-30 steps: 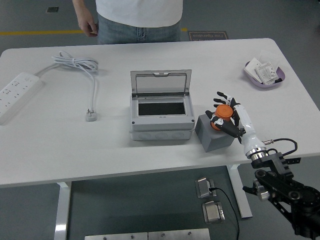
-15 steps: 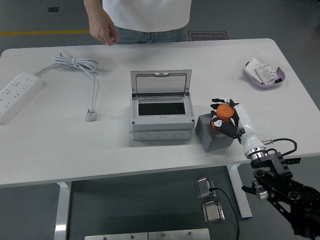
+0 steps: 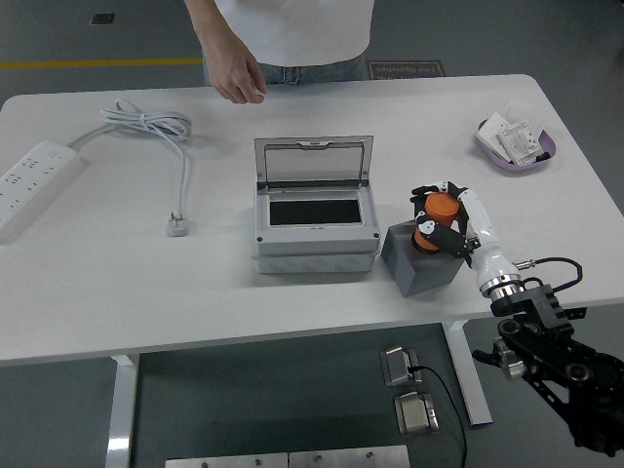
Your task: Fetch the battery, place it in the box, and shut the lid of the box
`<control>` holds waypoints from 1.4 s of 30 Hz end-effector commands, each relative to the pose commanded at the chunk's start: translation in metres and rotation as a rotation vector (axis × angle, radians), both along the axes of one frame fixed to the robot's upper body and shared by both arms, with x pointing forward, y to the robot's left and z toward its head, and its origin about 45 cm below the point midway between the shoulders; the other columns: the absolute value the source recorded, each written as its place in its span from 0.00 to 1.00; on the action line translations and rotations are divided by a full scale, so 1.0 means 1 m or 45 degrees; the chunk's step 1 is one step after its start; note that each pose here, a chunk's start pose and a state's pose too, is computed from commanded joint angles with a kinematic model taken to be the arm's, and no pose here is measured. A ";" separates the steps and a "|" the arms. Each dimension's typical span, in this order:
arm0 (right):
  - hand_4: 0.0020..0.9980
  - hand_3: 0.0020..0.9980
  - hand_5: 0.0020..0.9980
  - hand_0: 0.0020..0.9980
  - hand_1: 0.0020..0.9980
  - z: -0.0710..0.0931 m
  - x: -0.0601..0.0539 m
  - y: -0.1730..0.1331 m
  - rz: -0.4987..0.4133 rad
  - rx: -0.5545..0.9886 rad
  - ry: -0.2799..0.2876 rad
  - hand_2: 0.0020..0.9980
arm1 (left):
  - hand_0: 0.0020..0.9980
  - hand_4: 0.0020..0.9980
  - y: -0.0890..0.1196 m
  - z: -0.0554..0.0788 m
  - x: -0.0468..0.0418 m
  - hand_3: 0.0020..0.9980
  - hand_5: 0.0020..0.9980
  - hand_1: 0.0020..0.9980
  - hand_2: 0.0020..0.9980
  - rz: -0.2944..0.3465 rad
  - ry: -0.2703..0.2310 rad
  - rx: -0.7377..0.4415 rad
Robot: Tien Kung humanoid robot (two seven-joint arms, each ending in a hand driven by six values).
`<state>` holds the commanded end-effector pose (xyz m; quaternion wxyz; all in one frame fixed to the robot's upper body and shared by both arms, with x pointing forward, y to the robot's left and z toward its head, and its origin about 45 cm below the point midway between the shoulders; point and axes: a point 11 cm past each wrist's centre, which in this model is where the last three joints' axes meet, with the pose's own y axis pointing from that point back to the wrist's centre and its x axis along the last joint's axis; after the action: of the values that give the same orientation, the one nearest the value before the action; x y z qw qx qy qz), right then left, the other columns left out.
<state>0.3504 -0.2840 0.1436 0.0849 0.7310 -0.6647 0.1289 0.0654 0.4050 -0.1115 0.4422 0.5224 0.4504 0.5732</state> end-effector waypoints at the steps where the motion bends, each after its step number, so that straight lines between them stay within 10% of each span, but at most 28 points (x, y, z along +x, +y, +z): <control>1: 0.19 0.42 0.00 0.67 0.62 0.001 0.001 0.000 -0.002 0.001 -0.004 0.54 | 0.63 0.62 0.000 0.000 -0.0001 0.61 0.20 0.66 0.62 0.000 0.000 0.000; 18: 0.16 0.40 0.00 0.66 0.62 0.029 0.012 0.007 0.000 -0.059 -0.113 0.54 | 0.63 0.62 0.001 0.000 -0.0005 0.61 0.19 0.66 0.62 0.002 0.003 0.004; 19: 0.16 0.39 0.00 0.51 0.55 0.031 0.012 0.007 0.000 -0.064 -0.120 0.54 | 0.63 0.62 0.001 0.000 -0.0006 0.61 0.19 0.66 0.62 0.002 0.004 0.005; 24: 0.16 0.39 0.00 0.51 0.55 0.043 0.015 0.009 0.003 -0.082 -0.159 0.54 | 0.63 0.62 0.001 0.000 -0.0008 0.61 0.19 0.66 0.62 0.003 0.006 0.005; 25: 0.15 0.38 0.00 0.30 0.45 0.046 0.016 0.010 0.005 -0.087 -0.170 0.54 | 0.63 0.62 0.001 0.000 -0.0008 0.61 0.19 0.66 0.62 0.003 0.006 0.005; 42: 0.14 0.38 0.00 0.10 0.25 0.083 0.037 0.073 0.217 -0.338 -0.273 0.54 | 0.63 0.62 0.005 0.002 0.0012 0.61 0.19 0.66 0.62 0.005 0.007 0.016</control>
<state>0.3879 -0.2111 0.2270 0.0978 0.7492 -0.5827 0.2994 0.0666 0.4104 -0.1094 0.4364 0.5260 0.4492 0.5755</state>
